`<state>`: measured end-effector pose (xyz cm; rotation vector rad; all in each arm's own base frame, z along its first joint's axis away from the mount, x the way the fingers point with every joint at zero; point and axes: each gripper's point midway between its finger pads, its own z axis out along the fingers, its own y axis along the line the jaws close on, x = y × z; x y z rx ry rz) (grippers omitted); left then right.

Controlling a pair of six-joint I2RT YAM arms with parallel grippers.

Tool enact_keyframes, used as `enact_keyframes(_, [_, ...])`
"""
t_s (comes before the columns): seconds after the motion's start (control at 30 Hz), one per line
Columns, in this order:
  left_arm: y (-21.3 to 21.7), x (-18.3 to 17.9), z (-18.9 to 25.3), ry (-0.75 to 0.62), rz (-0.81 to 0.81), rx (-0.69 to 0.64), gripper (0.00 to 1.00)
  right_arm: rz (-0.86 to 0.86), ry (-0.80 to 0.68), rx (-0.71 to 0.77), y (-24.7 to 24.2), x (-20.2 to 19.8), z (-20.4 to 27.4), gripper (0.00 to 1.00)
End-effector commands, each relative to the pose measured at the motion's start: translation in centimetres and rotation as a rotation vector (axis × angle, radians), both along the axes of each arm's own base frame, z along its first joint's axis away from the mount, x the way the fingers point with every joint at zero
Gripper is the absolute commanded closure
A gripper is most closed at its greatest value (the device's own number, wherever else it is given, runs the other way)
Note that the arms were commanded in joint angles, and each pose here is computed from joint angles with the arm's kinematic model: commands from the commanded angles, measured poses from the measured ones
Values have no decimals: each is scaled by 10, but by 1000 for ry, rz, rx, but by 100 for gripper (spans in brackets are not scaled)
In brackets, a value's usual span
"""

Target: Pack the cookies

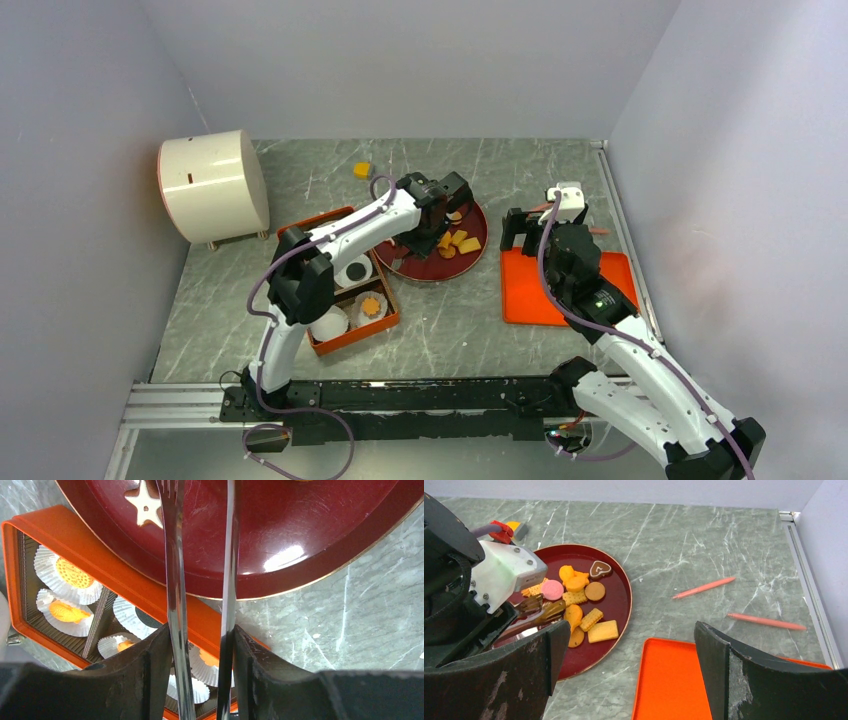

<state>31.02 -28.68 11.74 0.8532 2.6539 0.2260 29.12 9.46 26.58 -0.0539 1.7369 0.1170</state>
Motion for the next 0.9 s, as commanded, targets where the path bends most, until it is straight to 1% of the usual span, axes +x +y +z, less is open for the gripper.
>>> enact_keyframes(0.0, [-14, 11, 11, -33, -29, -54, 52, -20, -25, -3, -4, 3, 5, 0])
enact_keyframes(0.17, [-14, 9, 17, -29, -29, -61, 60, -19, -24, -1, -3, 2, 5, 0])
enact_keyframes(0.23, [-13, 8, 23, -35, -27, -67, 65, -19, -22, -1, -3, 3, 4, 0])
enact_keyframes(0.4, [-11, 3, 42, -49, -24, -96, 72, -13, -17, 2, -2, 3, 2, 0])
enact_keyframes(0.57, [0, -5, 57, -58, -14, -91, 75, -4, -13, 3, 1, 4, 1, 0])
enact_keyframes(0.87, [25, -17, 81, -89, 21, -72, 76, 13, -8, 10, 6, 6, 0, 0])
